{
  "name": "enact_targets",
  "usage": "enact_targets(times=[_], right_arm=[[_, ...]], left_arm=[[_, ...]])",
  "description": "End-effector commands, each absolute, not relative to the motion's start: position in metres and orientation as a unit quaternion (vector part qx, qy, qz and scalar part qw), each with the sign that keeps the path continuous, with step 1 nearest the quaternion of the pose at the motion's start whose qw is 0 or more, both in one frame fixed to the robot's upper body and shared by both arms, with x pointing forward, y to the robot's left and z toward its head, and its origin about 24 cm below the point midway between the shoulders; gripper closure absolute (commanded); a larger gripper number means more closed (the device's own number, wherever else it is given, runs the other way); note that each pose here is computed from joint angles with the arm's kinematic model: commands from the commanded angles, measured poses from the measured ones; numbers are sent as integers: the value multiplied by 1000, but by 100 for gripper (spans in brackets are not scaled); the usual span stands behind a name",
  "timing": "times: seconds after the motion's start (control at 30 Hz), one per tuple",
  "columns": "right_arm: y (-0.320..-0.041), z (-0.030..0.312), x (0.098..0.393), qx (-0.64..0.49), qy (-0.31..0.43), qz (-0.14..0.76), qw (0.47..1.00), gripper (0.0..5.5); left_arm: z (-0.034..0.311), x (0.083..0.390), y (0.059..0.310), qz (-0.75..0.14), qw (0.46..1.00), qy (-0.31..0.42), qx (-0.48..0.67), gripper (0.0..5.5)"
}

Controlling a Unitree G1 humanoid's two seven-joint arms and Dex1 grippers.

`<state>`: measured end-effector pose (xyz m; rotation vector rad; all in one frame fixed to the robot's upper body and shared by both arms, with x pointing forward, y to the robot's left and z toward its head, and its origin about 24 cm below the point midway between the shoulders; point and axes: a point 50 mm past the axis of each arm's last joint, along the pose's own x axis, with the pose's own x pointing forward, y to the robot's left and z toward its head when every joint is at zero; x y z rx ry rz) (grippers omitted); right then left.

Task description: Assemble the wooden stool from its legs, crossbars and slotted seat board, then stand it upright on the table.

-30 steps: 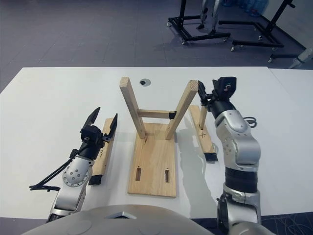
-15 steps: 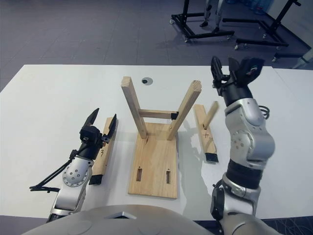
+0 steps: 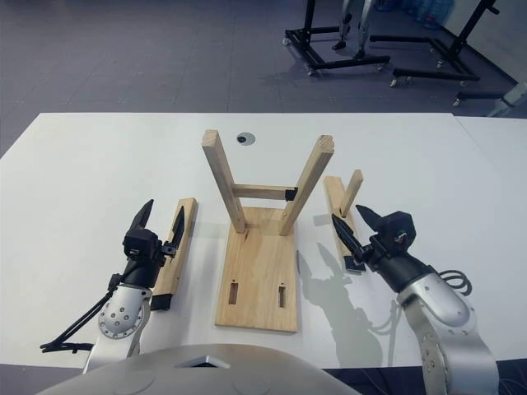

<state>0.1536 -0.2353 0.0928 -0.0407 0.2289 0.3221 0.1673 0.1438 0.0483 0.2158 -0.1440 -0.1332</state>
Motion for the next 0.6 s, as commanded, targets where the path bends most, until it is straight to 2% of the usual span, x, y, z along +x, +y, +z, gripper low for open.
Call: enact_targets(times=[0.03,0.17,0.3,0.4,0.5,0.6], right_arm=[[-236,77,146,2,157,122,980,252],[-232,71,148,8,174,109,979,174],[-242,54,152,-14,205,58,977,114],[-242,43,152,-21,228,46,972,114],[-239,31,150,-37,295,37,954,114],[-233,28,154,-33,330,25,943,114]], left_arm=[[49,169,144,-75,989,-72,110,240],[47,169,141,-81,988,-71,106,240],[48,171,140,-85,988,-70,106,240],[48,172,139,-90,988,-71,106,240],[49,173,140,-89,988,-71,106,240],[49,175,138,-88,988,-72,105,240]])
